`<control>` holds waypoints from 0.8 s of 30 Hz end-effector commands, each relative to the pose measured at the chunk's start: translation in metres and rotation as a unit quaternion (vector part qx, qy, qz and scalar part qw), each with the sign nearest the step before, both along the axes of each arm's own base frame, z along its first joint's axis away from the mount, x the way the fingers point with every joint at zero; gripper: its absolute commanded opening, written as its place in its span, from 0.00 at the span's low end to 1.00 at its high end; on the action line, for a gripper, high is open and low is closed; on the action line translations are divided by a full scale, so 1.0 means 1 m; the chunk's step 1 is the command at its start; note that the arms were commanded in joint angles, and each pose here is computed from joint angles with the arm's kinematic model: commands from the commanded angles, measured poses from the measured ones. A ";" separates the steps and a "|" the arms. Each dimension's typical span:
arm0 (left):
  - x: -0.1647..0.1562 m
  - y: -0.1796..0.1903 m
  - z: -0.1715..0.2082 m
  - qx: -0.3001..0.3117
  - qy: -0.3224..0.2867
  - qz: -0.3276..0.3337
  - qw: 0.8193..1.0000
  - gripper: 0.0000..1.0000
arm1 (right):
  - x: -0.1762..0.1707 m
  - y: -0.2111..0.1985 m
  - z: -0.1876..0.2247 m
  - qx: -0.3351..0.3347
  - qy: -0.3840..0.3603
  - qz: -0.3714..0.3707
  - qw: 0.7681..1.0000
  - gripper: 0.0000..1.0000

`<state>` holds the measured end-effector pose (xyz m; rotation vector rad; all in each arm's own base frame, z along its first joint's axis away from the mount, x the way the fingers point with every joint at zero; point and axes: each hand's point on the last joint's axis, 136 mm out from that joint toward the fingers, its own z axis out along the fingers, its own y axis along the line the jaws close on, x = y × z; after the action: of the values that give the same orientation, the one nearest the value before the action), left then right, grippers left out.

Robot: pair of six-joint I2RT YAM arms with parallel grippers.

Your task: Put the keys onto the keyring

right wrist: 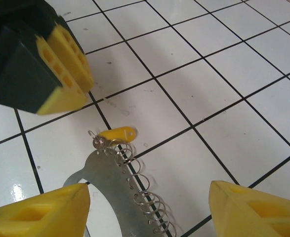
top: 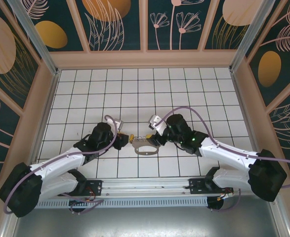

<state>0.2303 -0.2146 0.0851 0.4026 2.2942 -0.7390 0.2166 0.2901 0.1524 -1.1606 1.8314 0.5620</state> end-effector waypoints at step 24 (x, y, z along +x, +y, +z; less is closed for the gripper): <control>0.005 -0.021 -0.041 0.048 0.049 -0.068 0.995 0.37 | -0.001 -0.004 -0.001 0.068 0.015 0.011 0.998 0.70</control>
<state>0.2274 -0.2289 0.0369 0.5418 2.4588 -0.7200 0.2138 0.2862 0.1439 -1.1197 1.8031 0.6834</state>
